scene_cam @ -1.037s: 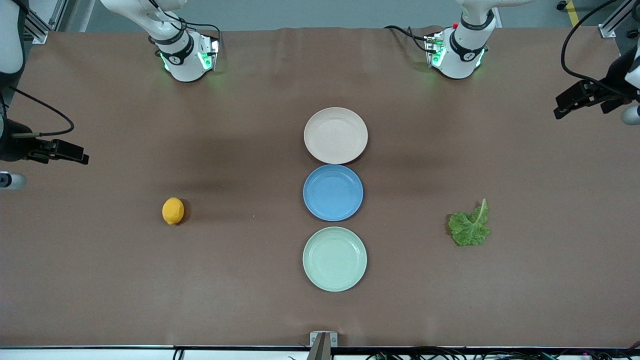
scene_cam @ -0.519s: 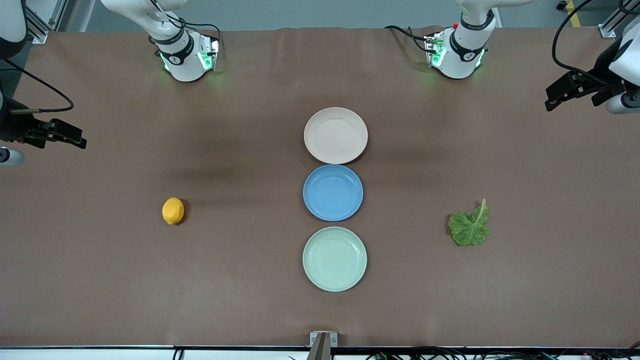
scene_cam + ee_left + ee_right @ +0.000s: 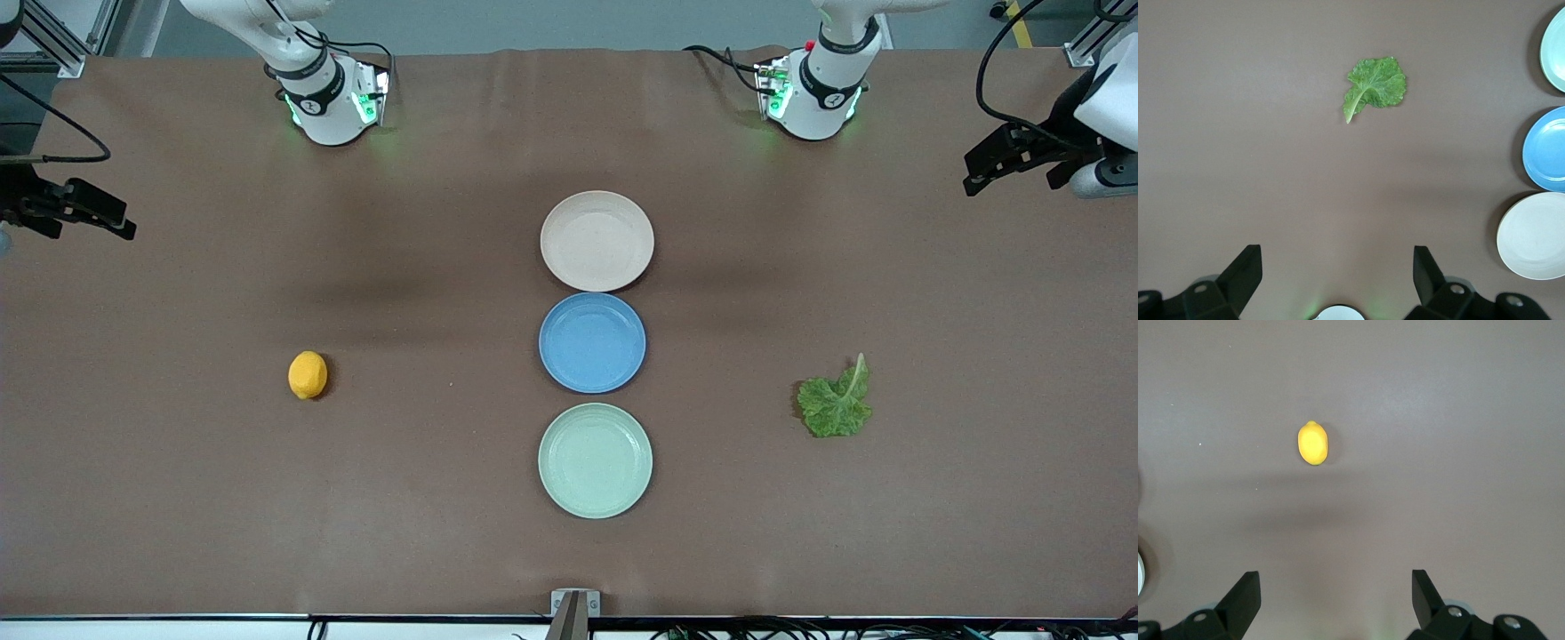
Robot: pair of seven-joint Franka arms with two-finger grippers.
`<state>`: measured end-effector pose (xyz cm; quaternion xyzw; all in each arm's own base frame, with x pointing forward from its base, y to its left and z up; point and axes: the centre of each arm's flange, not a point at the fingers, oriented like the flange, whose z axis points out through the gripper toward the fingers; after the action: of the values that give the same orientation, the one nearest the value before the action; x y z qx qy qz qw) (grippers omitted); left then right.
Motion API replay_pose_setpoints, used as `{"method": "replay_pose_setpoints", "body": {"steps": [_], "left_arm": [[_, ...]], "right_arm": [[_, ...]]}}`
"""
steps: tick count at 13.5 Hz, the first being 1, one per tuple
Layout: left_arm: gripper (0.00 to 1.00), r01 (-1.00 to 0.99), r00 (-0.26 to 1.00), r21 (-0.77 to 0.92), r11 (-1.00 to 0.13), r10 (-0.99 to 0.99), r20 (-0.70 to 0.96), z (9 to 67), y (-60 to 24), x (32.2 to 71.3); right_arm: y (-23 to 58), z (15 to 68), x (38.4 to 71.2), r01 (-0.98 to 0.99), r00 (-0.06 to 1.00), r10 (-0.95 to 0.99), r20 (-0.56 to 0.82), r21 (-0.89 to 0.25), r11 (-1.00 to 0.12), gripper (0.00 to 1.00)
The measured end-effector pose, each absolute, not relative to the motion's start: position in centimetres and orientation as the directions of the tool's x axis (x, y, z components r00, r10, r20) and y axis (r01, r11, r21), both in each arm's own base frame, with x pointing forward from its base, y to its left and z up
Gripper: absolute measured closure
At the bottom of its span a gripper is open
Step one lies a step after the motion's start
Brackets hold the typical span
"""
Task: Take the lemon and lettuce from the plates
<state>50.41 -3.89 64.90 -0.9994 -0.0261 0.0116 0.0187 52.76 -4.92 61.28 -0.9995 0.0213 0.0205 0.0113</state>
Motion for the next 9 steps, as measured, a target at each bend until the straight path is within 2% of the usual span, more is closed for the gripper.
{"method": "replay_pose_setpoints", "body": {"steps": [4,9], "left_arm": [[0.0,0.05,0.999,-0.034,-0.998,0.05,-0.014,65.0,-3.9,50.5],[0.0,0.053,0.998,0.016,-0.998,0.053,-0.022,64.5,-4.1,51.1]], "right_arm": [[-5.1,62.1,51.6,-0.046,0.999,-0.045,-0.029,-0.025,-0.999,0.0],[-4.2,61.8,51.5,-0.031,0.999,-0.03,-0.029,-0.022,-0.999,0.0]]}}
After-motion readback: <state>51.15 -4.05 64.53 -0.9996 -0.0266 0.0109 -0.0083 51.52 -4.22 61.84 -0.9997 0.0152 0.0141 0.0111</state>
